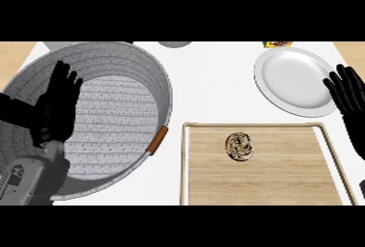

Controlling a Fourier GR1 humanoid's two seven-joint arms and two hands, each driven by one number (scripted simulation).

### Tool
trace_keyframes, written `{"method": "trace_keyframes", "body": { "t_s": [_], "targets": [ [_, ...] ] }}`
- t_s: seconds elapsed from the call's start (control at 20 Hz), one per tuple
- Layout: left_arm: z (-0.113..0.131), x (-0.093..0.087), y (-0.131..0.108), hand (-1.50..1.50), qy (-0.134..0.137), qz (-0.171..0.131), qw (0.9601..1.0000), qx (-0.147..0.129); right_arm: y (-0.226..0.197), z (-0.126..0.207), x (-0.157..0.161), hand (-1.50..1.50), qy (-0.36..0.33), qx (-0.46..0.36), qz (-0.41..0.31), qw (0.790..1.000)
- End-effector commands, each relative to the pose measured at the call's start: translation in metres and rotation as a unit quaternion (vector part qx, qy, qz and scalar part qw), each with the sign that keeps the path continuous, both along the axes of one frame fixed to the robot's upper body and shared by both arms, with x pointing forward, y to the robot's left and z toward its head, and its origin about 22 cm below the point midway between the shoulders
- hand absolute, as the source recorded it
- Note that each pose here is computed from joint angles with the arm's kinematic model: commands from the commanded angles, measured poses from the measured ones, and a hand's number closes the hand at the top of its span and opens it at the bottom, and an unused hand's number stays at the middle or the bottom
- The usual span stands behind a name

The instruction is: Pick the cupcake from the tray and place it in the plate

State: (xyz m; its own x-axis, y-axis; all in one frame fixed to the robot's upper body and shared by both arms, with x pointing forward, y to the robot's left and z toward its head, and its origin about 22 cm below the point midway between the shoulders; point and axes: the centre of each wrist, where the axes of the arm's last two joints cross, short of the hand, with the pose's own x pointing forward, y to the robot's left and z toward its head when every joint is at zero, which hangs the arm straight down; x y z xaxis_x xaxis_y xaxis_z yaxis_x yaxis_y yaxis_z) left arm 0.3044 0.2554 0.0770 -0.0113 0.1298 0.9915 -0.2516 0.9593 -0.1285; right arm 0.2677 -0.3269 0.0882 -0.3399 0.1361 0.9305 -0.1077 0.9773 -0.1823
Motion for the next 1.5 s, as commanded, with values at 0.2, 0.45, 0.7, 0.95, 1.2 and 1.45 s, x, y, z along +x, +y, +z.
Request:
{"method": "trace_keyframes", "body": {
  "t_s": [0.2,0.45,0.7,0.95,1.2,1.45],
  "targets": [
    [-0.075,-0.038,-0.014,0.0,0.154,-0.097,0.9817,0.055,0.013,0.07,0.054,1.5,-0.051,0.016,0.101,0.993],
    [-0.086,-0.064,-0.021,0.0,0.18,-0.157,0.9701,0.044,-0.007,0.038,0.063,-1.5,-0.043,-0.088,-0.077,0.992],
    [-0.091,-0.064,-0.023,0.0,0.178,-0.147,0.972,0.044,-0.006,0.005,0.065,-1.5,-0.071,-0.011,-0.02,0.997],
    [-0.095,-0.069,-0.022,0.0,0.176,-0.138,0.9737,0.043,-0.032,0.035,0.061,-1.5,-0.057,-0.095,0.021,0.994],
    [-0.102,-0.08,-0.01,0.0,0.18,-0.135,0.9733,0.046,-0.041,0.07,0.058,-1.5,0.011,-0.273,0.089,0.958],
    [-0.095,-0.079,-0.024,0.0,0.186,-0.148,0.9707,0.037,-0.014,0.093,0.062,-1.5,0.039,-0.361,0.134,0.922]
  ]
}}
